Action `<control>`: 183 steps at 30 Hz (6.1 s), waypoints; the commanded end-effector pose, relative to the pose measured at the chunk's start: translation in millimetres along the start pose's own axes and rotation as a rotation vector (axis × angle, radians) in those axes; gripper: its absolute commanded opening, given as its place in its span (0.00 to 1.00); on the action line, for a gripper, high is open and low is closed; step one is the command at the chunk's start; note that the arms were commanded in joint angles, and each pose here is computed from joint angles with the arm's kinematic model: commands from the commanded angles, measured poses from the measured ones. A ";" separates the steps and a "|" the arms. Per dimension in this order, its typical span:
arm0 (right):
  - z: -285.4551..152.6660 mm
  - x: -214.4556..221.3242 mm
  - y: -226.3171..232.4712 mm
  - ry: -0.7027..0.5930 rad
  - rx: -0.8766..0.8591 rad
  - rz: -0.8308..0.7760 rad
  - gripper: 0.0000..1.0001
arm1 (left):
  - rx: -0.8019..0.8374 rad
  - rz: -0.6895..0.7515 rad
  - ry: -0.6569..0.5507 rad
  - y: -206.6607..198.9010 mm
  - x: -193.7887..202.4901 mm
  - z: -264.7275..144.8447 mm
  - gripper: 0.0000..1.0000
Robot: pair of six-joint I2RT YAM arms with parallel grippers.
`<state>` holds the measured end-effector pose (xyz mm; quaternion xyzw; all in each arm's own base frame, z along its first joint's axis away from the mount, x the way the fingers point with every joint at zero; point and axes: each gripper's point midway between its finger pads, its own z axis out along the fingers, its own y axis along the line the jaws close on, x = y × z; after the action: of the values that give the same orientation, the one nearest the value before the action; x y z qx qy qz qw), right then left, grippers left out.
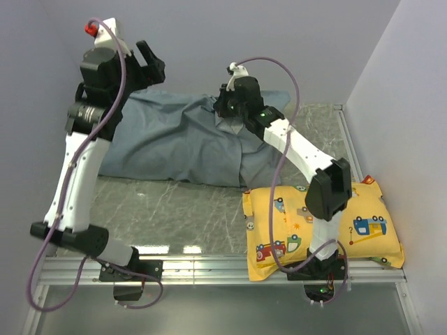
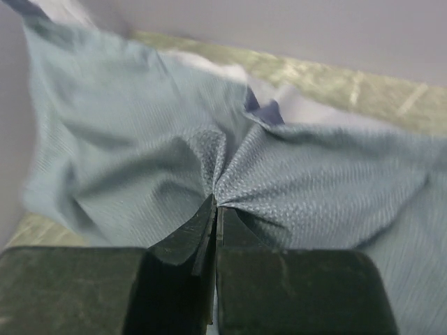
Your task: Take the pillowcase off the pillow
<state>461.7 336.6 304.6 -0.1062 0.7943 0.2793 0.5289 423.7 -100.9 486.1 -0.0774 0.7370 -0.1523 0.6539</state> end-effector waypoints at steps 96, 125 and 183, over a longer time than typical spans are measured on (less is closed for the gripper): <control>-44.8 154.7 -145.8 0.307 0.431 0.202 0.63 | -0.443 -0.322 0.191 113.8 244.9 30.5 0.00; -36.9 73.8 -111.3 0.088 0.346 0.235 0.46 | -0.346 -0.348 0.251 132.5 244.1 17.0 0.01; 4.1 183.2 -147.9 0.303 0.258 0.398 0.00 | -0.213 0.133 0.141 9.2 130.9 -4.8 0.80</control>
<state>457.8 249.8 73.7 0.0787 0.9017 0.2655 0.3320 412.3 -123.2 322.8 -0.0989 0.8211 -0.0586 0.5591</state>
